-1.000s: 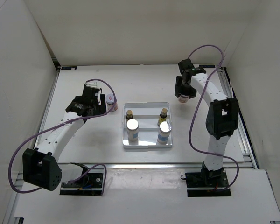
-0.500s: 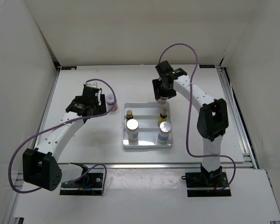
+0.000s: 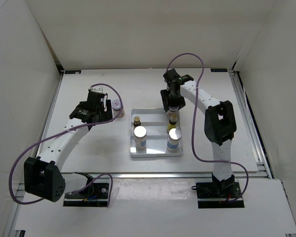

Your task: Organize the condiment bottles

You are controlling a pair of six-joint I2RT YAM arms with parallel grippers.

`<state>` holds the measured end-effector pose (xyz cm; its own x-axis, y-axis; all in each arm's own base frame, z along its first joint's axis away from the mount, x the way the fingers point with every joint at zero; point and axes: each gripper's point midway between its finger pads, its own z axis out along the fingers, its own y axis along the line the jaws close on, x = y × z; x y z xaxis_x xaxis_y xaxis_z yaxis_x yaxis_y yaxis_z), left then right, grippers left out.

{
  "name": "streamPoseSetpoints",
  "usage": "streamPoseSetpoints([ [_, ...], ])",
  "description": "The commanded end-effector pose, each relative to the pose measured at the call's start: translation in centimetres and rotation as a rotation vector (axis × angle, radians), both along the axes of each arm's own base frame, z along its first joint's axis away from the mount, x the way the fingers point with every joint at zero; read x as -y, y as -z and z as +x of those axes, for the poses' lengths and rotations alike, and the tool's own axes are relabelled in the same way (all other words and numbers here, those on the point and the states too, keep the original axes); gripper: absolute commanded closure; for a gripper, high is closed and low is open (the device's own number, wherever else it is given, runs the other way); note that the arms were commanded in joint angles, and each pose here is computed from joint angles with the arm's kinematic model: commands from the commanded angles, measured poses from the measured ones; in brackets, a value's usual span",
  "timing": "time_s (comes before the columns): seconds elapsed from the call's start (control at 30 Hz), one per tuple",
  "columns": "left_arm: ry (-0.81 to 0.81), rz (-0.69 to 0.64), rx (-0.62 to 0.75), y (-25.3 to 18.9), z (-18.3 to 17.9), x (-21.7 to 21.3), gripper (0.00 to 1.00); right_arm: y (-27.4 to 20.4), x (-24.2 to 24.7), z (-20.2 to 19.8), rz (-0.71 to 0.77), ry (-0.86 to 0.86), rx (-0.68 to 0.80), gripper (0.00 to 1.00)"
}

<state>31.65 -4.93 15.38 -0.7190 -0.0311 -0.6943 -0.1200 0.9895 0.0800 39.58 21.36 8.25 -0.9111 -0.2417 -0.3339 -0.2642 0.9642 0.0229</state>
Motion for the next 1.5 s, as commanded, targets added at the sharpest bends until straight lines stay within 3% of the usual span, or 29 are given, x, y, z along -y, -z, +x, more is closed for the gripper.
streamPoseSetpoints([
  [0.0,0.010,-0.017,0.032,-0.9,0.4,0.2,0.00,-0.5,-0.4,1.1,0.022,-0.015,0.033,0.84],
  [0.2,0.010,-0.017,0.032,-0.9,0.4,0.2,0.00,-1.1,0.0,0.5,0.015,-0.034,0.035,1.00],
  [0.83,0.010,-0.020,0.041,-1.2,0.4,0.2,0.00,-2.7,-0.1,-0.8,0.025,-0.096,-0.019,1.00],
  [0.97,0.010,-0.020,0.041,-1.2,0.4,0.2,0.00,-1.9,-0.3,-0.4,0.038,-0.103,-0.039,0.91],
  [1.2,0.016,-0.024,0.030,-0.9,0.4,0.4,0.00,-0.4,-0.5,-0.6,0.035,-0.117,-0.081,0.92],
  [1.47,0.029,-0.024,0.027,-0.9,0.4,0.5,0.00,0.8,-0.2,-0.6,0.028,-0.118,-0.111,0.71],
])
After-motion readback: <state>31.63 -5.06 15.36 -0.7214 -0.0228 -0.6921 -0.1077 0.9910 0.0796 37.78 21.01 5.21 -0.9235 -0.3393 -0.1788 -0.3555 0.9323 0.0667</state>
